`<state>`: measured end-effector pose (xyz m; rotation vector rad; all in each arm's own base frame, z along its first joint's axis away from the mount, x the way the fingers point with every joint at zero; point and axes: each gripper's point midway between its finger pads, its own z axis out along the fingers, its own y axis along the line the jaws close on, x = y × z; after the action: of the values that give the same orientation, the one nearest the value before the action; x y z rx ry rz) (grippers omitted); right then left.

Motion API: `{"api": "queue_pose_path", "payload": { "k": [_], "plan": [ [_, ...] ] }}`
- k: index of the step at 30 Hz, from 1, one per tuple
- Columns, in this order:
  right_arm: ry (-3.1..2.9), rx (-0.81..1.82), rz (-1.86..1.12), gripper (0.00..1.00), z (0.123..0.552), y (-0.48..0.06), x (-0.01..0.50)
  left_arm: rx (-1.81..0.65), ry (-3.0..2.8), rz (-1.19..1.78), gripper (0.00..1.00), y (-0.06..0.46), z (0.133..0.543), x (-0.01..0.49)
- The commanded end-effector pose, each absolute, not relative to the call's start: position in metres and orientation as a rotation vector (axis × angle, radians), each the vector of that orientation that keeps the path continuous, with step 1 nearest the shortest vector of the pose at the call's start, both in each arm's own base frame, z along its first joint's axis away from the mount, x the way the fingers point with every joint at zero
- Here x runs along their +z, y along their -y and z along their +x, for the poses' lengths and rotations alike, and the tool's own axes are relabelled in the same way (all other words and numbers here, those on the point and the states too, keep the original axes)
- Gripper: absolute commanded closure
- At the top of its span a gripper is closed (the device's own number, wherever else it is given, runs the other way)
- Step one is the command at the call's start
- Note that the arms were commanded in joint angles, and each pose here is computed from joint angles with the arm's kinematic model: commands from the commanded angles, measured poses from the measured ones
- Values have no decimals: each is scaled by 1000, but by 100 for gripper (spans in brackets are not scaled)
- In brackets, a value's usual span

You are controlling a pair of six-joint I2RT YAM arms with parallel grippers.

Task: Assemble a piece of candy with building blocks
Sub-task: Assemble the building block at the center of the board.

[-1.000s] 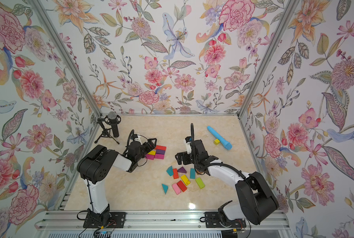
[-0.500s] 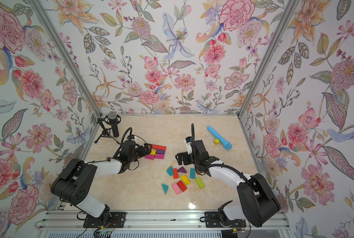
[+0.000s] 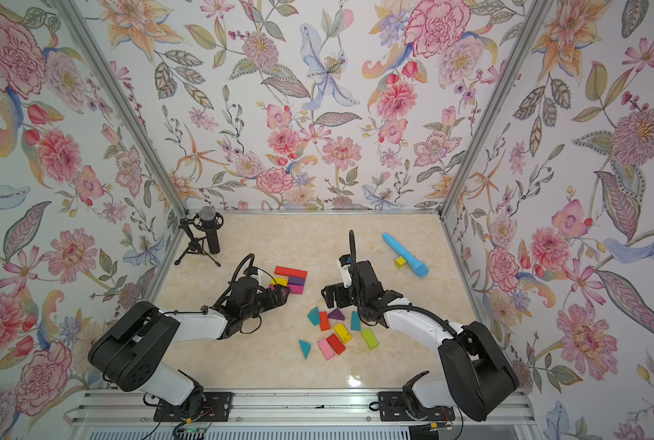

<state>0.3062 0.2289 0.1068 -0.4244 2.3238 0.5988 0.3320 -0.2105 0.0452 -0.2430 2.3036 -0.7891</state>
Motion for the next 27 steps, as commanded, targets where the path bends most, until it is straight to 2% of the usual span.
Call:
{"api": "queue_pose_path", "payload": {
  "k": [1,27],
  "plan": [
    [-2295,586,-416,0,310,-229,120,-814,-2333,-268,1,219,335,37],
    [-2303,562,-410,0,310,-224,116,-904,-2305,-313,1,235,347,37]
  ]
}}
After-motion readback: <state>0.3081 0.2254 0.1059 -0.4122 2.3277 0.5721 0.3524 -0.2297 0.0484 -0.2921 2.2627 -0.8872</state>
